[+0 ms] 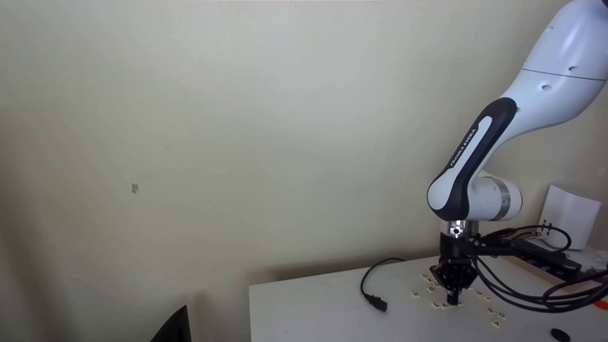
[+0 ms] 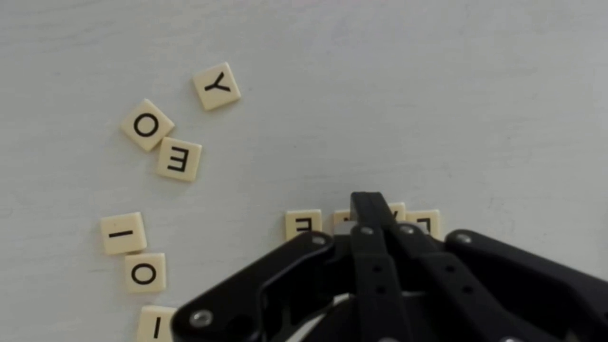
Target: Arrange the letter tiles
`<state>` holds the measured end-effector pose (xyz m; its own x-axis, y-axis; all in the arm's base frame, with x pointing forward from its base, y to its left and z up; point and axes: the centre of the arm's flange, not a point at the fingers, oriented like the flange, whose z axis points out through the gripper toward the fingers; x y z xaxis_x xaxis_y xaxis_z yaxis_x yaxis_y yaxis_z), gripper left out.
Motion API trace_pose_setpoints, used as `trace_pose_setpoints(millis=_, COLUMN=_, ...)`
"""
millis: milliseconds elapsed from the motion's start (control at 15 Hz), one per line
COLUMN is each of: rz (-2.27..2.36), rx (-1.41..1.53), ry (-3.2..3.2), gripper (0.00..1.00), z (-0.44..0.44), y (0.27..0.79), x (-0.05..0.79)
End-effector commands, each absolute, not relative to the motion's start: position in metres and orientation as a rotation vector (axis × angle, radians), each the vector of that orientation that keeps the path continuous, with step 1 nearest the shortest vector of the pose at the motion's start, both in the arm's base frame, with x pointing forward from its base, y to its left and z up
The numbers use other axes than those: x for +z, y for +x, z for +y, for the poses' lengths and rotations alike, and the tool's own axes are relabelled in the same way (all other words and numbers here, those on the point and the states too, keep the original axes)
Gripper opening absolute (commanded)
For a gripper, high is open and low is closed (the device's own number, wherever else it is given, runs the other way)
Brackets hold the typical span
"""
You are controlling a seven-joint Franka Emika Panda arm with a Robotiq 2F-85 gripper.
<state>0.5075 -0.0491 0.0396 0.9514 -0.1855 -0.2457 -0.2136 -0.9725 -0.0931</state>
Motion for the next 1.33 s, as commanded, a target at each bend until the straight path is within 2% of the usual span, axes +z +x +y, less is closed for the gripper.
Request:
trace_pose_setpoints(millis=0, rz=0.285, rx=0.379, ry=-2.988, gripper=0.0, z=-0.052, y=0.507, x=0.037)
trace_pose_setpoints(millis=1267, rz=0.331, rx=0.339, ry=-2.947, gripper=0.0, z=-0.057, y=0.522, x=0.017)
